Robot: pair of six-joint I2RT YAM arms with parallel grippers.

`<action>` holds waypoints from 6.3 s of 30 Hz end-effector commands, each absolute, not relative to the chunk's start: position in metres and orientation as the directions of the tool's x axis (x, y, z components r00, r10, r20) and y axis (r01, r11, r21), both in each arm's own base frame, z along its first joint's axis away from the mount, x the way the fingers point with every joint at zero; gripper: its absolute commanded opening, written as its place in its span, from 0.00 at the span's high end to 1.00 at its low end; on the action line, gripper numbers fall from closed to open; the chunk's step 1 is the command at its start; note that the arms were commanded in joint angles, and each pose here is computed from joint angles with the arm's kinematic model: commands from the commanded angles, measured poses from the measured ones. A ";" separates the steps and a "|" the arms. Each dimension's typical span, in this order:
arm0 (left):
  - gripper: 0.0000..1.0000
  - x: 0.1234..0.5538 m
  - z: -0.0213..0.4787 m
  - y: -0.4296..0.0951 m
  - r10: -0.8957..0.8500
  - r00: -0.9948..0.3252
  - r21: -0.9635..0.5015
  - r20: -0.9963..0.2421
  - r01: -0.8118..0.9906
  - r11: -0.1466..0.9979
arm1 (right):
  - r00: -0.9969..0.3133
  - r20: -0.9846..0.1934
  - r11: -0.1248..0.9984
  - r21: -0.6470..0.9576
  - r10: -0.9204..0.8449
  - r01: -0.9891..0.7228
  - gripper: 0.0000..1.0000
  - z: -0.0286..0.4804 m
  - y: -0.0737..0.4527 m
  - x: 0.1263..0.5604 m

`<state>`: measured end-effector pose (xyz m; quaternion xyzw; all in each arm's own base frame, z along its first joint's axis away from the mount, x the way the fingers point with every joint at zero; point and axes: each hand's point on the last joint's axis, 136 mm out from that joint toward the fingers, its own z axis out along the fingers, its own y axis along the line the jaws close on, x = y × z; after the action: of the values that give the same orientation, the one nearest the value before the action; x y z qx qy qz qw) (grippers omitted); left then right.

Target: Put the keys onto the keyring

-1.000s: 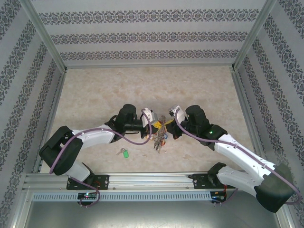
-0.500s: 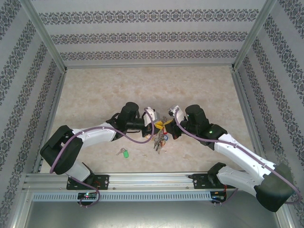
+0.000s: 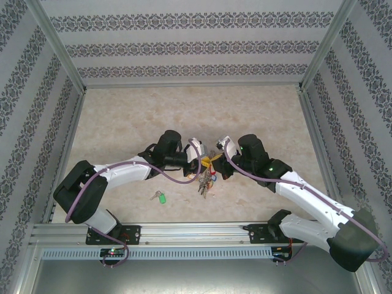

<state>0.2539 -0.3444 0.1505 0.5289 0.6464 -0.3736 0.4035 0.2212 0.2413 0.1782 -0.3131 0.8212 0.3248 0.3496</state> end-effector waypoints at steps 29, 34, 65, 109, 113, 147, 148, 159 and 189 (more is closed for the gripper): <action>1.00 0.265 0.171 -0.347 0.150 -0.069 -0.027 -0.986 0.965 0.261 | -0.617 -0.769 0.691 0.354 -0.169 -0.630 1.00 0.184 0.223 0.222; 1.00 0.262 0.170 -0.349 0.129 -0.073 -0.039 -0.989 0.968 0.249 | -0.605 -0.784 0.656 0.385 -0.140 -0.649 1.00 0.193 0.229 0.220; 0.89 0.248 0.163 -0.353 0.333 -0.046 -0.010 -0.942 0.994 0.111 | -0.557 -0.797 0.576 0.348 -0.234 -0.739 1.00 0.209 0.244 0.216; 1.00 0.277 0.187 -0.352 0.024 -0.102 -0.091 -0.994 0.950 0.300 | -0.899 -0.437 0.688 0.663 0.038 -0.294 1.00 0.121 0.210 0.224; 1.00 0.277 0.188 -0.353 0.007 -0.105 -0.098 -0.994 0.951 0.293 | -0.903 -0.423 0.667 0.694 0.070 -0.273 1.00 0.121 0.210 0.227; 1.00 0.268 0.218 -0.366 -0.140 -0.078 -0.104 -0.987 0.976 0.191 | -0.962 -0.265 0.475 0.856 0.067 -0.203 1.00 0.146 0.221 0.243; 1.00 0.268 0.217 -0.366 -0.130 -0.079 -0.104 -0.988 0.976 0.192 | -0.960 -0.273 0.482 0.851 0.068 -0.208 1.00 0.147 0.220 0.244; 1.00 0.272 0.204 -0.362 -0.039 -0.079 -0.086 -0.996 0.964 0.250 | -0.888 -0.458 0.564 0.742 0.034 -0.362 0.87 0.168 0.202 0.236; 1.00 0.259 0.235 -0.374 -0.084 -0.114 -0.123 -0.990 0.986 0.110 | -0.486 -0.853 0.425 0.376 -0.189 -0.824 0.90 0.185 0.227 0.236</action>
<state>0.2727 -0.3655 0.1809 0.3991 0.6142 -0.4797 0.4831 0.2426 0.2148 0.1781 -0.3126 0.7866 0.3759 0.3773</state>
